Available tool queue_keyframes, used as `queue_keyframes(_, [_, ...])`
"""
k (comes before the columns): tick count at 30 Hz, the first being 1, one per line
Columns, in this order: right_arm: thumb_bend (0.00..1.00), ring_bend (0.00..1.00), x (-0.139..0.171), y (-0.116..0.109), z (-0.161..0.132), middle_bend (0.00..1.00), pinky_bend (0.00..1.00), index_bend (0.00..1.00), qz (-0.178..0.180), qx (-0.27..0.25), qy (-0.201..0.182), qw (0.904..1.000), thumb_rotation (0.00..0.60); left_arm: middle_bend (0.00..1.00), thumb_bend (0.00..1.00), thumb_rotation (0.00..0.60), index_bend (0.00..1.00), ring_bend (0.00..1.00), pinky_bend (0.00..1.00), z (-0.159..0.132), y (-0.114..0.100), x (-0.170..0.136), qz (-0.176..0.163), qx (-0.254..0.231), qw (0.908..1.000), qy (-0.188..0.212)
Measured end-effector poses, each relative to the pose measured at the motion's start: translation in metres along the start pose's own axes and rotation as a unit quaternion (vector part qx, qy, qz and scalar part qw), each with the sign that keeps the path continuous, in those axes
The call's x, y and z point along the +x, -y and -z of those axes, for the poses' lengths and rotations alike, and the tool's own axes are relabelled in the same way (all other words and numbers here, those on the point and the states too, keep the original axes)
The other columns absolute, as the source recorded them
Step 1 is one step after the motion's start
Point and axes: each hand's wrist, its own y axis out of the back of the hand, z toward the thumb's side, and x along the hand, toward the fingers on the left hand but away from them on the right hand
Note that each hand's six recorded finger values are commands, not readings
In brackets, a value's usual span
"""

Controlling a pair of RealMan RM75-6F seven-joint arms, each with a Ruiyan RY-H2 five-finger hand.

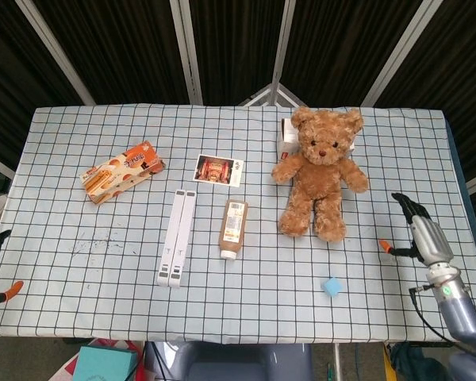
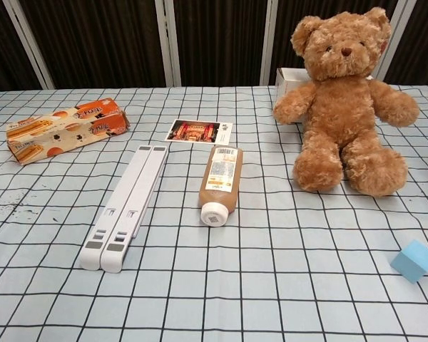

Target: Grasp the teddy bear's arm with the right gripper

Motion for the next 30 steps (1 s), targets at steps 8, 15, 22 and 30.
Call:
queue_keyframes(8, [0.28,0.13,-0.062,-0.014,-0.023,0.16,0.0,0.03,0.003,-0.04,0.03,0.9988,0.6,0.0,0.24,0.6,0.13,0.0,0.03,0.007,-0.002,0.003,-0.004,0.001,0.9999,-0.015])
queue_keyframes(15, [0.28,0.18,-0.087,-0.016,-0.024,0.25,0.0,0.06,0.015,-0.049,0.061,0.9968,0.6,0.0,0.24,0.6,0.13,0.0,0.03,0.009,-0.001,0.005,-0.002,0.006,0.9998,-0.019])
queue_keyframes(22, [0.28,0.18,-0.105,-0.007,-0.026,0.27,0.0,0.08,0.019,-0.06,0.091,0.9939,0.6,0.0,0.24,0.6,0.13,0.0,0.03,0.005,0.004,0.007,0.006,0.014,0.9997,-0.018])
queue_keyframes(30, [0.28,0.18,-0.118,0.009,-0.032,0.28,0.0,0.13,0.011,-0.05,0.105,0.9932,0.6,0.0,0.24,0.6,0.13,0.0,0.03,0.007,0.007,0.011,0.01,0.018,0.9995,-0.026])
